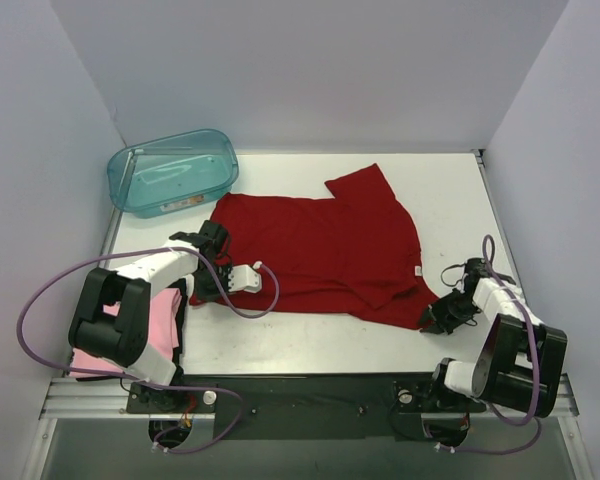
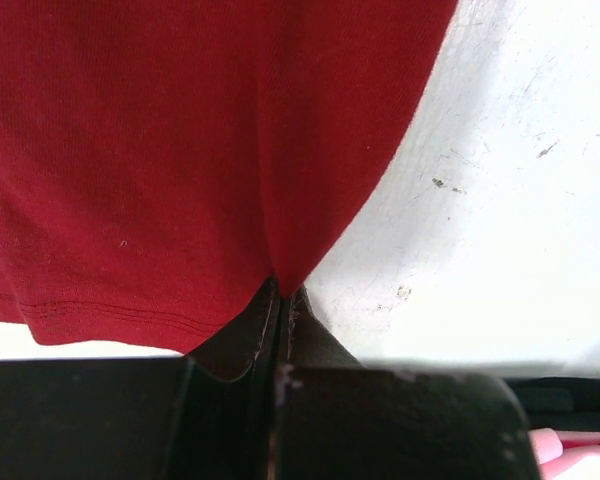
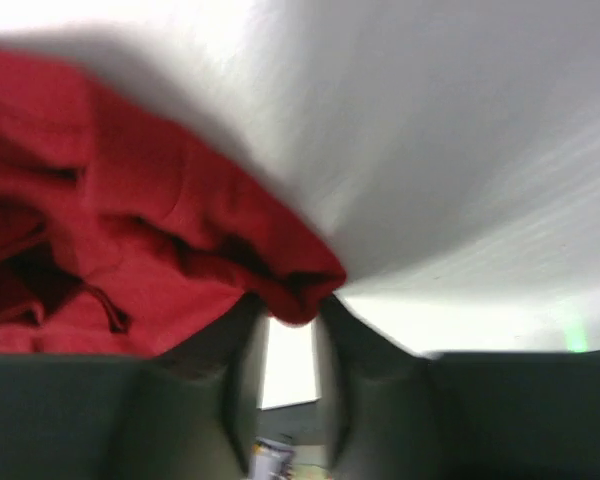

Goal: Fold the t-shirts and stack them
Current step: Fold the flattened tshirt in 1/3 of the way

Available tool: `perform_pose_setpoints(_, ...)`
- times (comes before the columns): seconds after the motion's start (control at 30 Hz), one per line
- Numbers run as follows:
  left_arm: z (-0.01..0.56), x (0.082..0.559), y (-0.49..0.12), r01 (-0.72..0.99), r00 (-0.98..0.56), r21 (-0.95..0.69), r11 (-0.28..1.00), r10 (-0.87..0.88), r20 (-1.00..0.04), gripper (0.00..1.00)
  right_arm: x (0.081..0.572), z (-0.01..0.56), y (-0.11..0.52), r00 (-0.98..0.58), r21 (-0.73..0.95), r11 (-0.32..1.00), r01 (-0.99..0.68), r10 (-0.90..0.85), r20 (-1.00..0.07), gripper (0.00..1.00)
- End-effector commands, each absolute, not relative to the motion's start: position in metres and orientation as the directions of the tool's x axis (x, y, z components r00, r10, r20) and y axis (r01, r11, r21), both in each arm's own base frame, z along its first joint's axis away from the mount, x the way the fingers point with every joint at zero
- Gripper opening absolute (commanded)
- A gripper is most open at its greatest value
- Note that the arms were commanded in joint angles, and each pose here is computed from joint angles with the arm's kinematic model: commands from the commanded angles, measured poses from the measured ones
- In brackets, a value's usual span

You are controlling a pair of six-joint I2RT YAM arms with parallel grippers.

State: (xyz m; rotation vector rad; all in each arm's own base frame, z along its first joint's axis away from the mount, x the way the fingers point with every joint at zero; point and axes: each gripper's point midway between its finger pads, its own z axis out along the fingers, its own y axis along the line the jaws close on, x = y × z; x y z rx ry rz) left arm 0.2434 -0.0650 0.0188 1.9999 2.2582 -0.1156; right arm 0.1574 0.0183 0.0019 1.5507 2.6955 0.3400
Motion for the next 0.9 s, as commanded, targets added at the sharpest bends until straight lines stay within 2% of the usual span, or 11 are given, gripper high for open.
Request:
perform_pose_setpoints(0.0, 0.038, 0.257, -0.066, 0.987, -0.117, 0.088, 0.132, 0.981, -0.157, 0.0, 0.15, -0.009, -0.003, -0.442, 0.093, 0.436, 0.895, 0.895, 0.056, 0.03)
perform_pose_setpoints(0.13, 0.042, 0.249, -0.057, 0.993, -0.089, 0.073, 0.098, 0.989, -0.115, 0.0, 0.155, 0.0, -0.033, -0.378, 0.099, 0.377, 0.921, 0.926, -0.005, 0.0)
perform_pose_setpoints(0.37, 0.043, 0.2, -0.075, 0.996, -0.042, -0.086, 0.027, 0.983, -0.178, 0.0, 0.15, 0.007, -0.053, -0.399, 0.088, 0.395, 0.915, 0.916, 0.033, 0.0)
perform_pose_setpoints(0.47, 0.031, 0.179, -0.08, 0.991, -0.033, -0.135, 0.012, 0.987, -0.157, 0.0, 0.147, 0.009, -0.054, -0.401, 0.08, 0.396, 0.915, 0.915, 0.05, 0.0)
perform_pose_setpoints(0.57, 0.025, 0.171, -0.075, 0.988, -0.043, -0.151, 0.025, 0.992, -0.117, 0.0, 0.147, 0.011, -0.051, -0.418, 0.088, 0.412, 0.907, 0.906, 0.066, 0.19)
perform_pose_setpoints(0.7, 0.041, 0.185, -0.072, 0.994, -0.038, -0.105, 0.029, 0.996, -0.085, 0.44, 0.157, 0.034, -0.063, -0.42, 0.104, 0.418, 0.902, 0.908, -0.007, 0.4)
perform_pose_setpoints(0.73, 0.045, 0.19, -0.072, 0.995, -0.036, -0.093, 0.028, 0.996, -0.087, 0.51, 0.159, 0.042, -0.069, -0.417, 0.105, 0.419, 0.902, 0.908, -0.045, 0.42)
perform_pose_setpoints(0.77, 0.054, 0.201, -0.077, 0.998, -0.029, -0.057, 0.023, 0.994, -0.102, 0.52, 0.165, 0.051, -0.073, -0.418, 0.116, 0.424, 0.898, 0.906, -0.073, 0.43)
perform_pose_setpoints(0.8, 0.06, 0.206, -0.081, 0.999, -0.028, -0.043, 0.023, 0.993, -0.115, 0.62, 0.169, 0.058, -0.077, -0.42, 0.129, 0.43, 0.894, 0.902, -0.099, 0.43)
perform_pose_setpoints(0.83, 0.074, 0.221, -0.09, 1.0, -0.023, -0.003, 0.023, 0.989, -0.149, 0.63, 0.176, 0.069, -0.08, -0.424, 0.147, 0.439, 0.886, 0.897, -0.126, 0.44)
perform_pose_setpoints(0.87, 0.079, 0.222, -0.094, 1.0, -0.021, -0.007, 0.02, 0.986, -0.164, 0.72, 0.18, 0.075, -0.08, -0.435, 0.166, 0.454, 0.876, 0.89, -0.138, 0.45)
